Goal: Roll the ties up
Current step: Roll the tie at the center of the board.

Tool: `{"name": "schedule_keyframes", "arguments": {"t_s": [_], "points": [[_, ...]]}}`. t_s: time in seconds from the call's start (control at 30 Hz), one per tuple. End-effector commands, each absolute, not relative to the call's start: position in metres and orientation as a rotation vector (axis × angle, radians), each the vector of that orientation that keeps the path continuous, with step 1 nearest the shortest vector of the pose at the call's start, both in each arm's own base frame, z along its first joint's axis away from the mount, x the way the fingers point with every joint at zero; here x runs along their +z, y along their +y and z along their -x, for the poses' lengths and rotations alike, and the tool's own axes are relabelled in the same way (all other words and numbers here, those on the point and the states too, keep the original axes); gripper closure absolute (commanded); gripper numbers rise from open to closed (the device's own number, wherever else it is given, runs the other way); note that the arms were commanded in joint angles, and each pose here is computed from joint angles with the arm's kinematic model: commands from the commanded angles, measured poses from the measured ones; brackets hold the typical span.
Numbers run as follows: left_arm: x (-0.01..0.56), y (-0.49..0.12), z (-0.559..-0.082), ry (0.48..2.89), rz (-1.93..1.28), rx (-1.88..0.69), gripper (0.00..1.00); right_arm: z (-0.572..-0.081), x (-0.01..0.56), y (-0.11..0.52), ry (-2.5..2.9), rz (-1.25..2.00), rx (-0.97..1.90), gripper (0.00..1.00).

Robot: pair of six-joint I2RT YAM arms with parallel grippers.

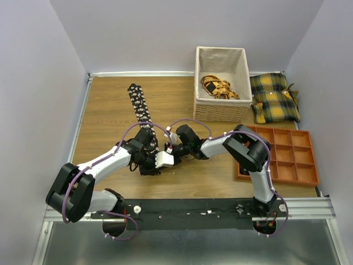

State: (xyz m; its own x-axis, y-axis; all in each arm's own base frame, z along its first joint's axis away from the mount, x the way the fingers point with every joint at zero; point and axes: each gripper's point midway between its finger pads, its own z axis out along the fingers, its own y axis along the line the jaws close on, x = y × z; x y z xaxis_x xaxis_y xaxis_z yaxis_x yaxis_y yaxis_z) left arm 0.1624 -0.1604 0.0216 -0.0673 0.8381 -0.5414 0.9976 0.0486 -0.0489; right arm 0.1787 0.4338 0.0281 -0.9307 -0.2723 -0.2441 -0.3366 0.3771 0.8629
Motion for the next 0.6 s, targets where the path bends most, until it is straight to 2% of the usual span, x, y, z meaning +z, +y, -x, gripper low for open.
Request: {"name": "schedule_keyframes", "arguments": {"t_s": [0.0, 0.1, 0.27, 0.33, 0.37, 0.47, 0.57], "points": [[0.014, -0.159, -0.157, 1.947, -1.878, -0.603, 0.64, -0.168, 0.03, 0.427, 2.568, 0.56, 1.627, 0.96], [0.015, -0.16, -0.156, 1.941, -1.882, -0.608, 0.64, -0.169, 0.025, 0.415, 2.589, 0.531, 1.552, 0.94], [0.015, -0.158, -0.155, 1.94, -1.893, -0.608, 0.64, -0.179, 0.031, 0.416, 2.575, 0.529, 1.505, 0.84], [0.015, -0.158, -0.156, 1.94, -1.893, -0.6, 0.64, -0.181, 0.034, 0.419, 2.547, 0.535, 1.52, 0.85], [0.015, -0.158, -0.156, 1.944, -1.891, -0.601, 0.64, -0.181, 0.034, 0.418, 2.545, 0.524, 1.526, 0.92], [0.015, -0.158, -0.157, 1.945, -1.889, -0.597, 0.64, -0.178, 0.04, 0.422, 2.519, 0.542, 1.585, 0.98], [0.015, -0.158, -0.158, 1.946, -1.89, -0.593, 0.64, -0.172, 0.045, 0.426, 2.487, 0.559, 1.665, 0.99]]}}
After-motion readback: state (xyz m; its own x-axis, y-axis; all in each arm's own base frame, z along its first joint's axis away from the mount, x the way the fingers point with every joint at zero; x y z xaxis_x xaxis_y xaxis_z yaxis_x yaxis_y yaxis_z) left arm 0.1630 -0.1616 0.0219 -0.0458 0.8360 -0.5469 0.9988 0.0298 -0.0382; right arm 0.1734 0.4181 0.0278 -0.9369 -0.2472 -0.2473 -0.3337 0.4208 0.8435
